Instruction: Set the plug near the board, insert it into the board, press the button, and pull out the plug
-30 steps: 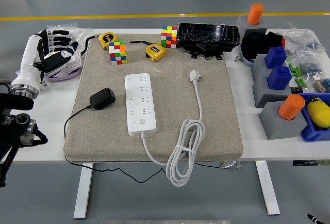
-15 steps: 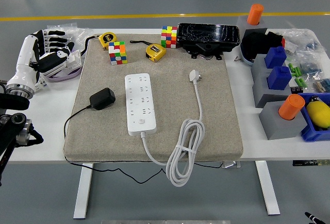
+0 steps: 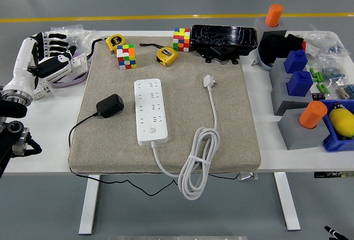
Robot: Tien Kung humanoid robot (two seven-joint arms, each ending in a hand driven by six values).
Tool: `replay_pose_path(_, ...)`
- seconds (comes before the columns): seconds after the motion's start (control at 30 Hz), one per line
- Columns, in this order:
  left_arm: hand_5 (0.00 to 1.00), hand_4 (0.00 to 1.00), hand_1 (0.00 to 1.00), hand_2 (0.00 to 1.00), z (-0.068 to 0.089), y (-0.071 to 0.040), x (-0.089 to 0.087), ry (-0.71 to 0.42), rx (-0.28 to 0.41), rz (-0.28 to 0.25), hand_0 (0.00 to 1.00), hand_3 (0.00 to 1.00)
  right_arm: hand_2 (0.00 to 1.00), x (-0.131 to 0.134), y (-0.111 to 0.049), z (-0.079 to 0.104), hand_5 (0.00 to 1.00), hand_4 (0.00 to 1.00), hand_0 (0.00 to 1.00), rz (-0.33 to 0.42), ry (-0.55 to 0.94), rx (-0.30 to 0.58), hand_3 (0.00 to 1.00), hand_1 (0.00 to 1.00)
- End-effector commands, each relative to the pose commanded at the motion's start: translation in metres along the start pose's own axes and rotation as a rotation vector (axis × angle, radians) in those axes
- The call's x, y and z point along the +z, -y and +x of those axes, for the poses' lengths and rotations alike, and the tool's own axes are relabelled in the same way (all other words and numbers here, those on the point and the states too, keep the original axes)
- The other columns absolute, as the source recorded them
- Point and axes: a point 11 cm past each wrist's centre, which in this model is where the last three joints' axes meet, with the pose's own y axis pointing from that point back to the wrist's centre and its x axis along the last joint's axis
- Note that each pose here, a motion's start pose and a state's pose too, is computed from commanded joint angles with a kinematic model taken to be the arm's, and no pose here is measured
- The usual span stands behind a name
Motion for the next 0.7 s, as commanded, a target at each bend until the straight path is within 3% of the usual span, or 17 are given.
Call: replay_pose_path(0.7,0.203,0.765,0.551,0.552,0.009,-0.009,-0.022,0.034,-0.005,0.056,0.484,0.57,0.692,0.004,0.0,-0.004,0.536,0.934,0.669,-0.007,-0.03,-0.006,0.599,0.681)
